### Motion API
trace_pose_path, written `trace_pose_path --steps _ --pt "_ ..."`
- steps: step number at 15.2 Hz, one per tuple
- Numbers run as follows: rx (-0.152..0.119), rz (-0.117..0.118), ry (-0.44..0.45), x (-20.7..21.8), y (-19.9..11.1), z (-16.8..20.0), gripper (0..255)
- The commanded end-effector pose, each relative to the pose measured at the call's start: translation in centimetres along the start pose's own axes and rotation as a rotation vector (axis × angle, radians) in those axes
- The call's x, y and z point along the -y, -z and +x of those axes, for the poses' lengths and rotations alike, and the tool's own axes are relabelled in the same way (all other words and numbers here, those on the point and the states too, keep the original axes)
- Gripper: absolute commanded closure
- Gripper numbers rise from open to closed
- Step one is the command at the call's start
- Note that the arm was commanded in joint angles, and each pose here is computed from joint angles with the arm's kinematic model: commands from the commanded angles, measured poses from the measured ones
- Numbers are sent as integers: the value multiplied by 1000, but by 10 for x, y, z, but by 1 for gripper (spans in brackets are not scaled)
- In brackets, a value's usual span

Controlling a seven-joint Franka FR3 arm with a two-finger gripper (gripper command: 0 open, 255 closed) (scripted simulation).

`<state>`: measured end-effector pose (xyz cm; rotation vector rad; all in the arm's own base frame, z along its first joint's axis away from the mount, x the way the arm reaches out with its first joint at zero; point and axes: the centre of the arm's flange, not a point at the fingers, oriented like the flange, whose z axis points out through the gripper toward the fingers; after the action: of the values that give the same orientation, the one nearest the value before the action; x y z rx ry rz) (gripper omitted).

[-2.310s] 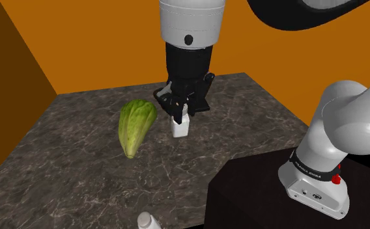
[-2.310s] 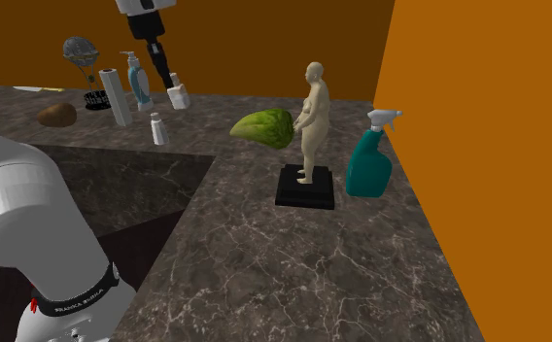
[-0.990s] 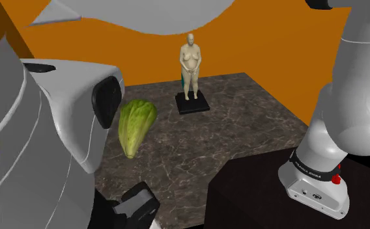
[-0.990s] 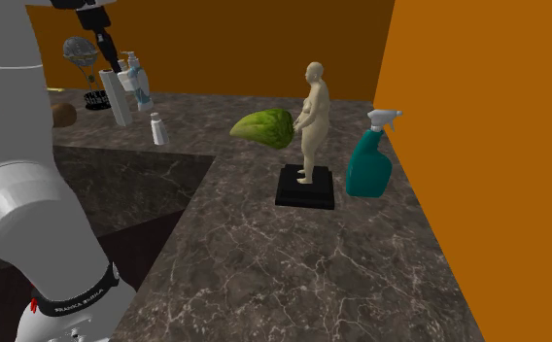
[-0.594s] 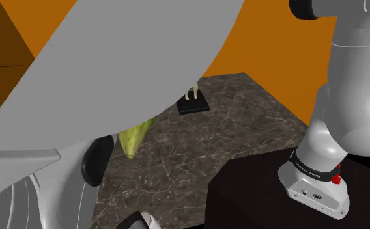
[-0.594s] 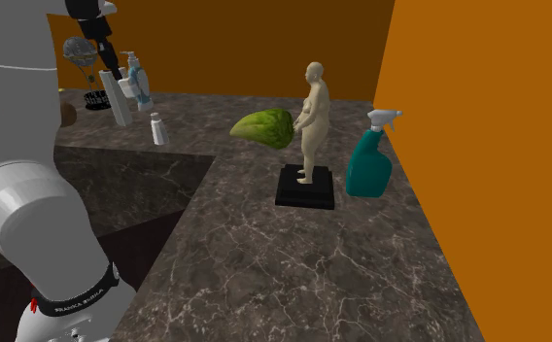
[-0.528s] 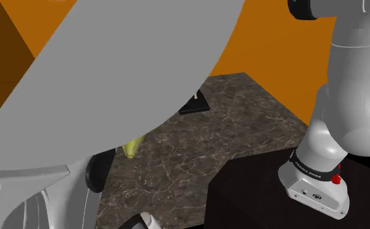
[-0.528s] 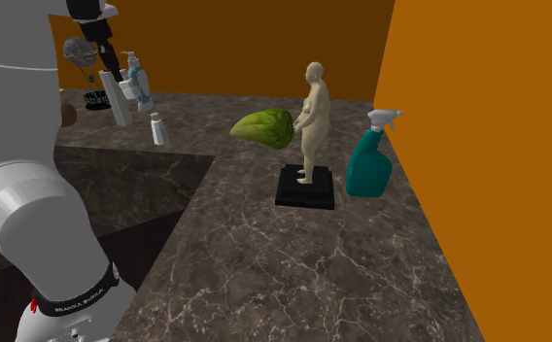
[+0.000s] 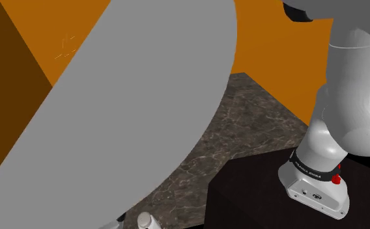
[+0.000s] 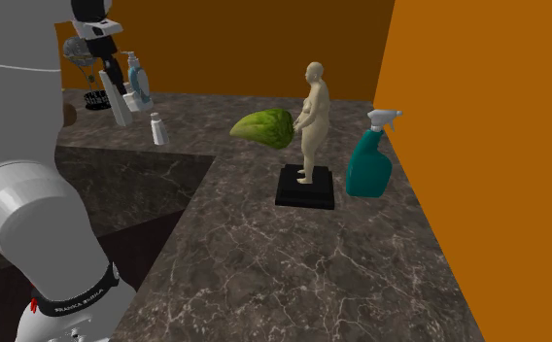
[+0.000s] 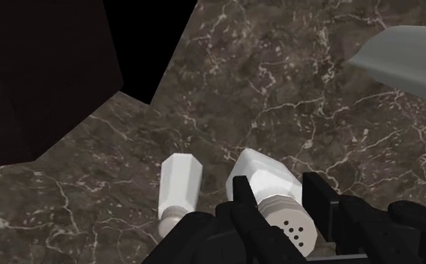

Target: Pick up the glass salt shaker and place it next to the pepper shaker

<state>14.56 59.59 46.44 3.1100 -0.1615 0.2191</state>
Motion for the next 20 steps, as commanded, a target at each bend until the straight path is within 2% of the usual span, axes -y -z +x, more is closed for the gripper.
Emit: trace_pose_path --steps 1,17,20 --pt "0 1 0 0 -9 -1 255" --pt "0 1 0 1 -92 -13 255" --pt "0 1 0 1 -92 -13 255"
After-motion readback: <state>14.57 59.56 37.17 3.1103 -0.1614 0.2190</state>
